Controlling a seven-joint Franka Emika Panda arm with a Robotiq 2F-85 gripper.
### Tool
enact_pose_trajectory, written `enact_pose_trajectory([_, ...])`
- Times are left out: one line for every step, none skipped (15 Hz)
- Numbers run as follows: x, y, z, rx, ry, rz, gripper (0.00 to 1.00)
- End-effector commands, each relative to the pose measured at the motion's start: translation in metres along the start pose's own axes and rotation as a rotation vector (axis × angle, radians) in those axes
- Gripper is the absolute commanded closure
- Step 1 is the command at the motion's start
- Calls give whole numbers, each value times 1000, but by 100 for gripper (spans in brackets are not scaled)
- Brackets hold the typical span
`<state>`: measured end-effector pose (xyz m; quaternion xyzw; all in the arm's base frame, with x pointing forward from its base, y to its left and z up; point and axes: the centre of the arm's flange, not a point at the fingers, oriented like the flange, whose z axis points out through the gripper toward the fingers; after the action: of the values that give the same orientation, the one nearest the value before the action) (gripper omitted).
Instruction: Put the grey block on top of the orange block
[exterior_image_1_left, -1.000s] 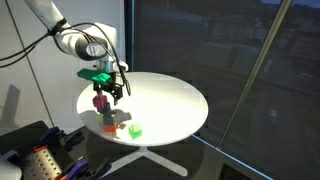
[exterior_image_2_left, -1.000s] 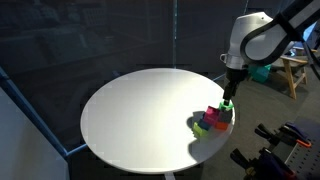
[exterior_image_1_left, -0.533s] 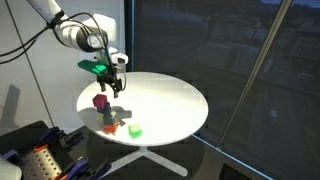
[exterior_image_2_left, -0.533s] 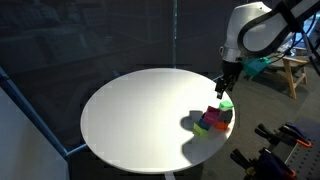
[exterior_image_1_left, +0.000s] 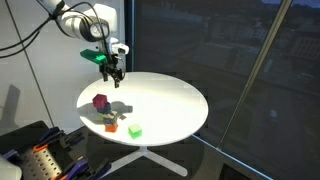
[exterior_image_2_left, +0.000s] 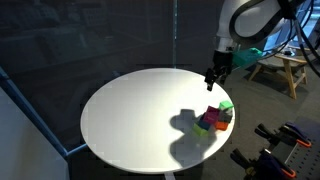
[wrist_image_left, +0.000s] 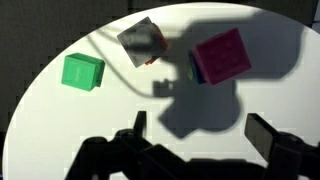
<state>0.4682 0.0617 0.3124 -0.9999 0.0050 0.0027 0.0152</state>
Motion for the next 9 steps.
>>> enact_pose_trajectory([3, -25, -22, 14, -6, 28, 0])
enact_pose_trajectory([2, -32, -26, 12, -7, 28, 0])
enact_pose_trajectory([1, -39, -30, 10, -9, 28, 0])
enact_pose_trajectory([1, -45, -34, 8, -13, 29, 0])
enact_pose_trajectory([-1, -50, -38, 6, -14, 32, 0])
enact_pose_trajectory([-1, -54, -42, 5, -18, 35, 0])
enact_pose_trajectory([-2, -57, -47, 2, -20, 39, 0])
enact_pose_trajectory([-4, -59, -51, -1, -26, 41, 0])
enact_pose_trajectory([-5, -61, -56, -1, -32, 42, 0])
